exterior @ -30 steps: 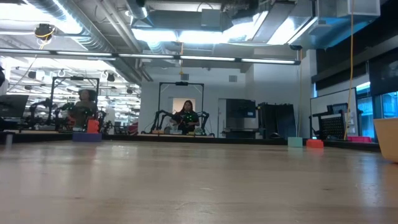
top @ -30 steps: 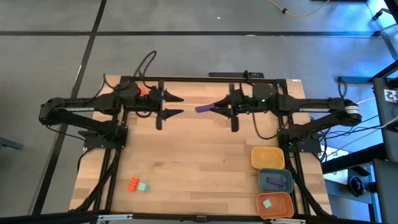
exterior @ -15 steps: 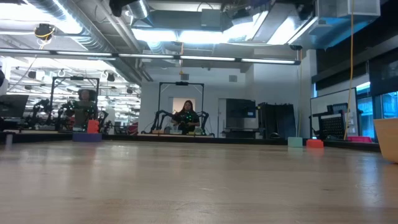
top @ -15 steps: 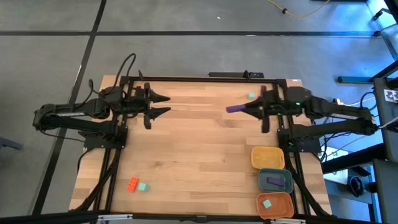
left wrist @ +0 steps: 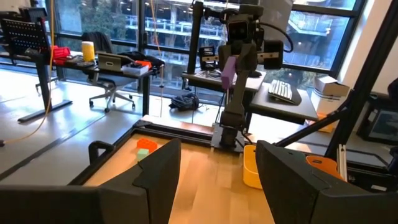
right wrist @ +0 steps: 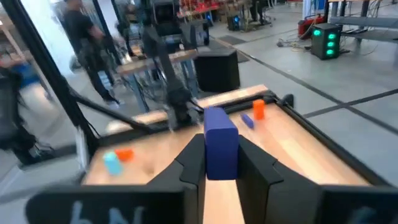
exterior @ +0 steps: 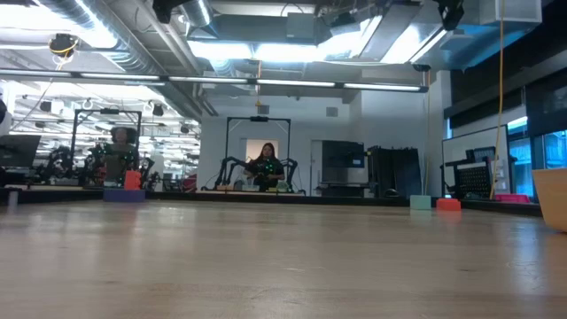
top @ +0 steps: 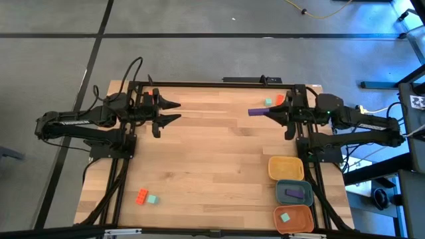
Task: Sort & place blocks by color
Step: Put the bottom violet block into the blue bin
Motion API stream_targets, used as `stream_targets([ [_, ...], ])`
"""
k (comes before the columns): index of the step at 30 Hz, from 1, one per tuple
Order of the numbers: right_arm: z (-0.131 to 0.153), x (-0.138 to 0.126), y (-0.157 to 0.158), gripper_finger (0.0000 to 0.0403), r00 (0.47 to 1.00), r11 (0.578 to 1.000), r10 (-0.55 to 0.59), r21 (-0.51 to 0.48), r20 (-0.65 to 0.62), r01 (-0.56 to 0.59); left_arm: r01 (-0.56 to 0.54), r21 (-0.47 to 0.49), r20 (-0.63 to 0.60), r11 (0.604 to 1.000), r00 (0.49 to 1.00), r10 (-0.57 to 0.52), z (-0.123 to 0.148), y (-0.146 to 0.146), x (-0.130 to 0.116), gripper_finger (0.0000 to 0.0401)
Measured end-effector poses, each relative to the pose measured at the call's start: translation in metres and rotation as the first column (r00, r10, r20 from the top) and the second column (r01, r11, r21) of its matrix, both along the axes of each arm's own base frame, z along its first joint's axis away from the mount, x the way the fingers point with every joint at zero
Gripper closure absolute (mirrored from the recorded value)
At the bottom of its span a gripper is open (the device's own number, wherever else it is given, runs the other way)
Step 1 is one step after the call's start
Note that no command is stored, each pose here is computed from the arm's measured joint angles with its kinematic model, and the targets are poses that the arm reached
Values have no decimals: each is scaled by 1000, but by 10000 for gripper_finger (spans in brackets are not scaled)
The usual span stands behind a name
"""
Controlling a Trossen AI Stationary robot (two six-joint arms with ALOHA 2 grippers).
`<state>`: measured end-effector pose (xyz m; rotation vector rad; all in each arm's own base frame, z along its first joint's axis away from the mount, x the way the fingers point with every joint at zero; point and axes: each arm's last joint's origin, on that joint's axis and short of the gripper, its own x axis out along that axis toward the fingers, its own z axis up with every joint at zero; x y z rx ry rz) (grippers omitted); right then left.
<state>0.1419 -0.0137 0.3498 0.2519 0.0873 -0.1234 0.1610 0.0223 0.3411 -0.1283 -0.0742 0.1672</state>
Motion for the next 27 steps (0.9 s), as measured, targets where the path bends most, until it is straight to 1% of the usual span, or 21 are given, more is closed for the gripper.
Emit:
stream_targets([
  [2,6,7,2,345,997,996,71,61,-8,-70,0,0,0,1000,1000,0,0,0,0,202],
  [4,14,14,5,345,983,977,170,140,-67,-159,0,1,-1,1000,1000,0,0,0,0,202],
  [5,16,18,7,345,967,962,224,186,-119,-200,0,1,-1,1000,1000,0,0,0,0,202],
  [7,18,23,14,345,909,921,333,292,-251,-257,0,2,-1,1000,1000,0,0,0,0,202],
  [9,16,25,24,345,814,874,431,403,-389,-271,0,2,-1,1000,1000,0,0,0,0,202],
  [12,9,24,41,345,633,808,543,549,-553,-213,1,2,-1,1000,1000,-1,0,0,0,202],
  [14,1,21,55,345,516,777,590,612,-621,-151,0,2,-1,1000,1000,0,0,0,0,202],
  [17,-14,14,78,345,338,731,654,680,-676,-55,1,3,-2,1000,1000,-1,0,0,0,202],
  [19,-26,7,93,345,224,723,673,691,-705,6,1,3,-2,1000,1000,-1,0,0,0,202],
  [23,-48,-1,118,345,53,719,686,687,-726,104,1,3,-2,1000,1000,-1,0,0,0,202],
  [25,-59,0,129,345,-19,734,672,663,-740,147,1,8,-3,1000,1000,-1,0,0,0,202],
  [27,-68,7,139,345,-72,757,649,633,-757,161,1,10,-3,1000,1000,-1,0,0,0,202],
])
